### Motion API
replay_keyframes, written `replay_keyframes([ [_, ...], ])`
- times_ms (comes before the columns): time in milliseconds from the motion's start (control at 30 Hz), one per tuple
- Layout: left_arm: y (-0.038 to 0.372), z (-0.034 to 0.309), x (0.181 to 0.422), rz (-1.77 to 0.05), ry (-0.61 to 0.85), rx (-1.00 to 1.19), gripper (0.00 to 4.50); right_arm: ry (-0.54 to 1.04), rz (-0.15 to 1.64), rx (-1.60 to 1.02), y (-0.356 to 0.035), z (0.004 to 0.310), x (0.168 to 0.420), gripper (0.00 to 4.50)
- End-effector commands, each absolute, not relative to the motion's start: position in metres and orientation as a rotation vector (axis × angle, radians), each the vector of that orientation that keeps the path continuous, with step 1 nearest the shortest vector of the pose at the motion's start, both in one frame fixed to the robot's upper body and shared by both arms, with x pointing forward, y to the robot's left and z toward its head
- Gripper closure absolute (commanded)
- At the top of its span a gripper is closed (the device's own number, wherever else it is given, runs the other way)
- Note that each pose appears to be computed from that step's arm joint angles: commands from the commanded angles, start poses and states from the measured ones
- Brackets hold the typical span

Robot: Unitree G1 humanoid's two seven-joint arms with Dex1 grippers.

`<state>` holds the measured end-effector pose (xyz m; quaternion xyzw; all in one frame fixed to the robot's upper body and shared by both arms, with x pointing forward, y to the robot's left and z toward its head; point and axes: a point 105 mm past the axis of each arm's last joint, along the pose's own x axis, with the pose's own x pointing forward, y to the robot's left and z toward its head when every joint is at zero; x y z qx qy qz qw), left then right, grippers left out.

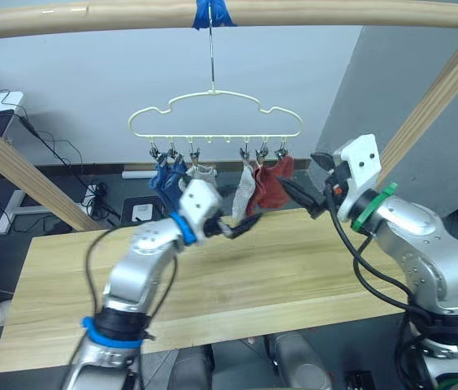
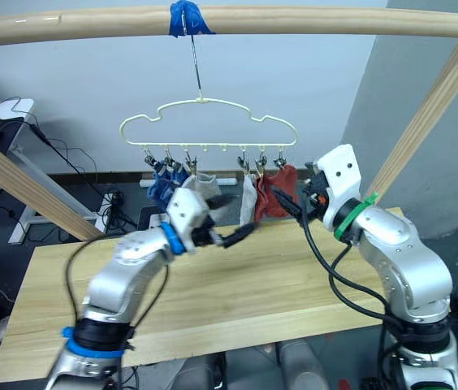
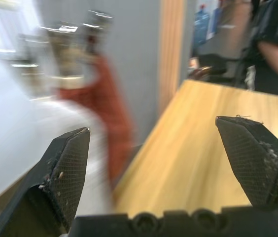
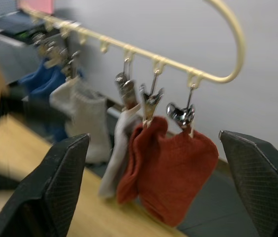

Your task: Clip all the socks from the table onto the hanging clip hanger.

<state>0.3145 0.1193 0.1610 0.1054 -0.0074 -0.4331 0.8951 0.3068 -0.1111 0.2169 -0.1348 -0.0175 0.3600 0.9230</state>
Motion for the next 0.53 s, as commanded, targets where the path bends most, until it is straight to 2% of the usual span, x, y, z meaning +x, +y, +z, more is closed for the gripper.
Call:
replay_keyframes([
  [33, 0.150, 0.176, 0.306, -0.872, -0.002, 0.273, 0.00, -0.076, 0.797, -0.345, -0.123, 0.228, 0.302, 0.02],
  [233, 0.218, 0.164, 0.303, -0.696, 0.194, 0.418, 0.00, -0.052, 0.832, -0.423, -0.147, 0.226, 0.303, 0.02],
  [367, 0.247, 0.166, 0.311, -0.582, 0.193, 0.387, 0.00, -0.034, 0.831, -0.463, -0.162, 0.222, 0.306, 0.02],
  [533, 0.250, 0.165, 0.317, -0.582, 0.171, 0.357, 0.00, -0.046, 0.847, -0.475, -0.161, 0.219, 0.310, 0.02],
])
